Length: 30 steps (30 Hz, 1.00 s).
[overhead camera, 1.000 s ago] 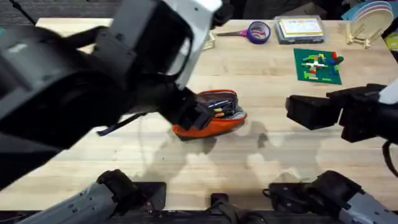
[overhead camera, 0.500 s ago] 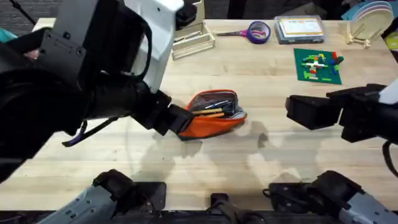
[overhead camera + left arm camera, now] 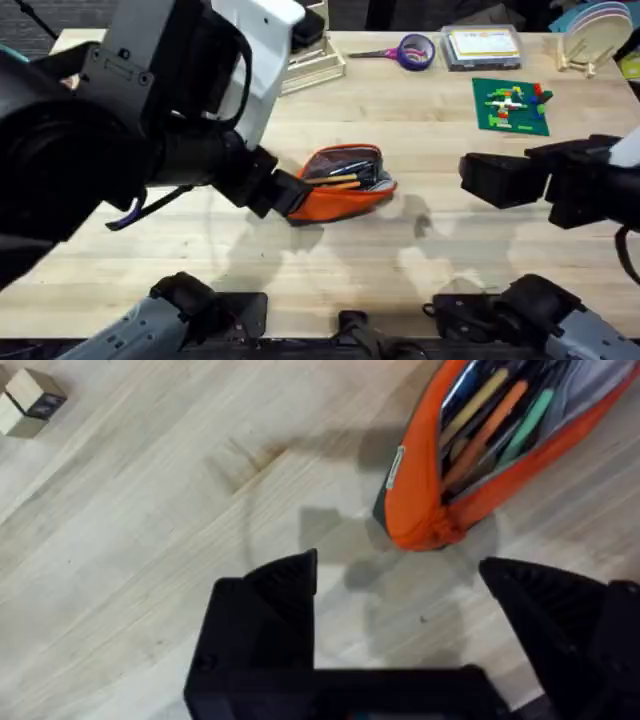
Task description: Unzip the bag, pick up the pens from the table one at a time and place them inside, then zip the bag closed.
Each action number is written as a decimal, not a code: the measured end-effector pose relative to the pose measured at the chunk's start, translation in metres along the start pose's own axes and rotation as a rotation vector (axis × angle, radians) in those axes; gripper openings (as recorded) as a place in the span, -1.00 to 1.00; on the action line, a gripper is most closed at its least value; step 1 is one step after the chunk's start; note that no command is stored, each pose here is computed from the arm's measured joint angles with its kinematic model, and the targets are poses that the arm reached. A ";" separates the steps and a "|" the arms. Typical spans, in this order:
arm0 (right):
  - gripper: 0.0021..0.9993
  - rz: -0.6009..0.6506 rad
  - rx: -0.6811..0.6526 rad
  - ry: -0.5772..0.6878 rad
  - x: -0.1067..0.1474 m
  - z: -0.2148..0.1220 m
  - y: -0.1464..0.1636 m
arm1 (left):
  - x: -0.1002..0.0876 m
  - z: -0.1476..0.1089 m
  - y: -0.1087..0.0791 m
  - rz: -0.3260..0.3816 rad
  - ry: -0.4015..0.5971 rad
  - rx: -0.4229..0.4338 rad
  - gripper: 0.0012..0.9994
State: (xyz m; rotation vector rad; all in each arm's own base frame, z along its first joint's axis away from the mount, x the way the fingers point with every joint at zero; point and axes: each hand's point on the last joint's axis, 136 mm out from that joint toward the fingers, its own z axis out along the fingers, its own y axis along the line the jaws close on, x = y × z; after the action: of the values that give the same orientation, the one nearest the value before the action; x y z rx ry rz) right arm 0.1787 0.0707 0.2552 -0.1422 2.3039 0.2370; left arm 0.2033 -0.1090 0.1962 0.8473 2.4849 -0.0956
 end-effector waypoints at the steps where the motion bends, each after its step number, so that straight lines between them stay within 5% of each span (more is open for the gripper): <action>1: 1.00 0.000 0.000 0.000 0.000 0.000 0.000 | 0.002 0.000 0.001 0.006 0.008 -0.001 0.99; 12: 1.00 0.000 0.000 0.000 0.000 0.000 0.000 | 0.016 -0.013 0.028 0.067 -0.030 0.027 0.99; 30: 0.99 0.028 -0.032 0.010 0.002 0.000 0.006 | 0.033 -0.032 0.052 0.297 -0.191 0.118 0.99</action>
State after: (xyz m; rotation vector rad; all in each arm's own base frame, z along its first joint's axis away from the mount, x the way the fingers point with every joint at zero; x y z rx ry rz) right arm 0.1766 0.0762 0.2548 -0.1284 2.3141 0.2882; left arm 0.1970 -0.0422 0.2126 1.1889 2.1688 -0.2108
